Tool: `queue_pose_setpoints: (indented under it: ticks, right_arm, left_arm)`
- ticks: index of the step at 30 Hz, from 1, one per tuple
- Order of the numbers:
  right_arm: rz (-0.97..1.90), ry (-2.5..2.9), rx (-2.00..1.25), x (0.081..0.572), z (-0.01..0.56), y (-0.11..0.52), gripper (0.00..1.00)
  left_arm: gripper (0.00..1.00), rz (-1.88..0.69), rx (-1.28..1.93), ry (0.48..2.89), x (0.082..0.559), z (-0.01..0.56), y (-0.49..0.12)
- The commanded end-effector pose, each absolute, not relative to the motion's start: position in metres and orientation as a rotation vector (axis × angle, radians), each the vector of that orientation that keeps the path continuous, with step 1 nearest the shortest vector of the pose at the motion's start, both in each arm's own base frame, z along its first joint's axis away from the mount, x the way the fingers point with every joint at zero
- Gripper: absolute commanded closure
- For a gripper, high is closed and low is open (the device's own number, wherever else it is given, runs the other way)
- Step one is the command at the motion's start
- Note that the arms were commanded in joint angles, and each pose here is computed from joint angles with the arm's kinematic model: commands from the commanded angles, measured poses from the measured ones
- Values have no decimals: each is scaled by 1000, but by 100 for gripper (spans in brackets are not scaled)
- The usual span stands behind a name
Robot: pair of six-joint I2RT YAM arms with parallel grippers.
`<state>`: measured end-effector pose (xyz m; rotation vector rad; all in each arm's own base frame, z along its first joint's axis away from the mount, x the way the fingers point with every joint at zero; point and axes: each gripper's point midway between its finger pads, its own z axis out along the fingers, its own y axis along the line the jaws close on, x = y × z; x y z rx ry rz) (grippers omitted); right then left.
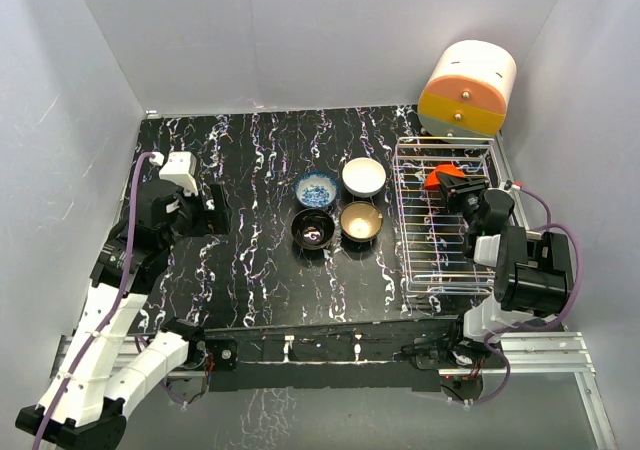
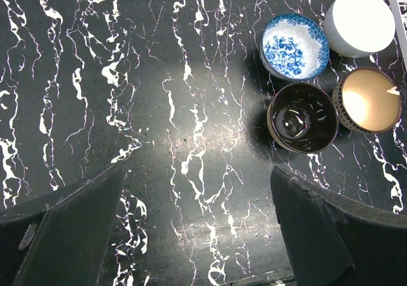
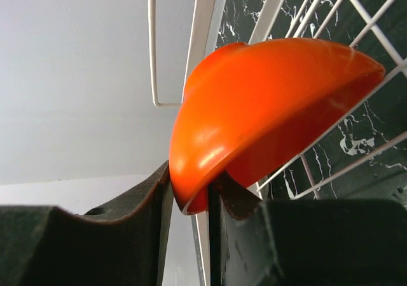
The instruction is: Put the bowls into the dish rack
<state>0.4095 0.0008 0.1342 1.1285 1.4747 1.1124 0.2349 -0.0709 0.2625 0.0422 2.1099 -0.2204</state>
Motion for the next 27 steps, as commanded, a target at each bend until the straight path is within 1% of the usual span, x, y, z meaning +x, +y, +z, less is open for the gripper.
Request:
queue_pose_setpoints:
  ticks: [1,5,13,20,24,27]
  right_arm:
    - [1038,1537,1163,400,121,-2,72]
    - [1023,1551,1158,395,123,-1,72]
    - [1023,1632,1142,378,121,9,68]
    - [970,1675,1114,366,135,10,61]
    - [939,1723,1115,358,138,12,54]
    - [909,1745,1111,354,138,11,53]
  left_arm:
    - [3,-215,48,2105,231,265,-69]
    - [3,-220,48,2104,230,264,-69]
    - [3,-235,43,2099,227,261,-70]
    - [3,-257,50,2091,226,263,-73]
    - [3,-267,57,2089,227,263,-75]
    - [3,-274,65,2088,227,262,-77]
